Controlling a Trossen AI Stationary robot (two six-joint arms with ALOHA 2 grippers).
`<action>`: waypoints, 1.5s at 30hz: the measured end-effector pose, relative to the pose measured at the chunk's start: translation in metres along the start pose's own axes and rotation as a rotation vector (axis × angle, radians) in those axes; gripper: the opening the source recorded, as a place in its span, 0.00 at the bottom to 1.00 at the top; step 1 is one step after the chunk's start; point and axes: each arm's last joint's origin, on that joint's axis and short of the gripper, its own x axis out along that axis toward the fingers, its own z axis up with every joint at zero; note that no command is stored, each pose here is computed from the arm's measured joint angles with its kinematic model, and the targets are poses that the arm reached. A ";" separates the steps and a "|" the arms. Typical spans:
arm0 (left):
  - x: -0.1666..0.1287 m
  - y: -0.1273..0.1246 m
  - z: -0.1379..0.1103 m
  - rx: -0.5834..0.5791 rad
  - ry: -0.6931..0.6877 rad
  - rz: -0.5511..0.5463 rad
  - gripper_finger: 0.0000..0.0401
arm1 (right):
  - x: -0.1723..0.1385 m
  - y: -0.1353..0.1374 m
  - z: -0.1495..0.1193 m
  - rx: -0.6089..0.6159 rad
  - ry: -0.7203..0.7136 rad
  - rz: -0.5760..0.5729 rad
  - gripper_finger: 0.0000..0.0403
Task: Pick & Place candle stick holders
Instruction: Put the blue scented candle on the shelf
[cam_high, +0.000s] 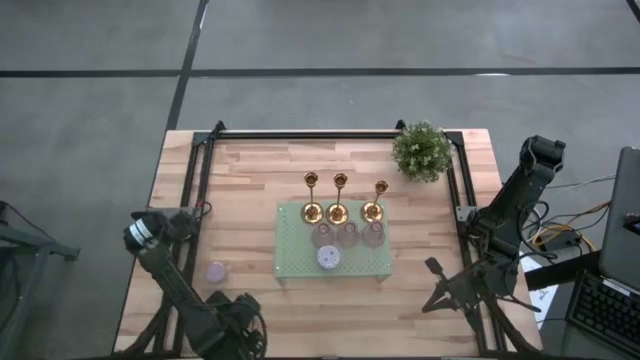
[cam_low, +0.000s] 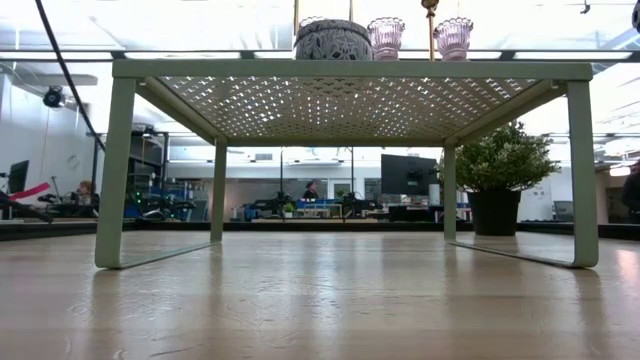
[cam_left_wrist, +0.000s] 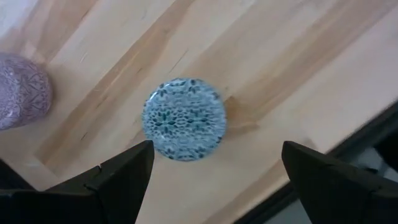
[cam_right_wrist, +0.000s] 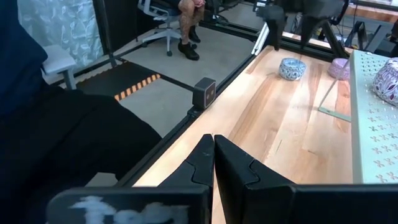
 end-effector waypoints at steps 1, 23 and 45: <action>0.005 0.001 -0.001 0.003 0.010 0.008 0.89 | 0.000 0.000 0.000 0.000 0.001 0.000 0.02; 0.064 0.018 -0.005 0.022 0.052 0.010 0.87 | 0.000 0.000 -0.002 0.004 0.006 -0.002 0.02; 0.065 0.012 0.002 0.020 -0.008 -0.059 0.72 | 0.000 0.000 -0.003 0.003 0.007 -0.004 0.02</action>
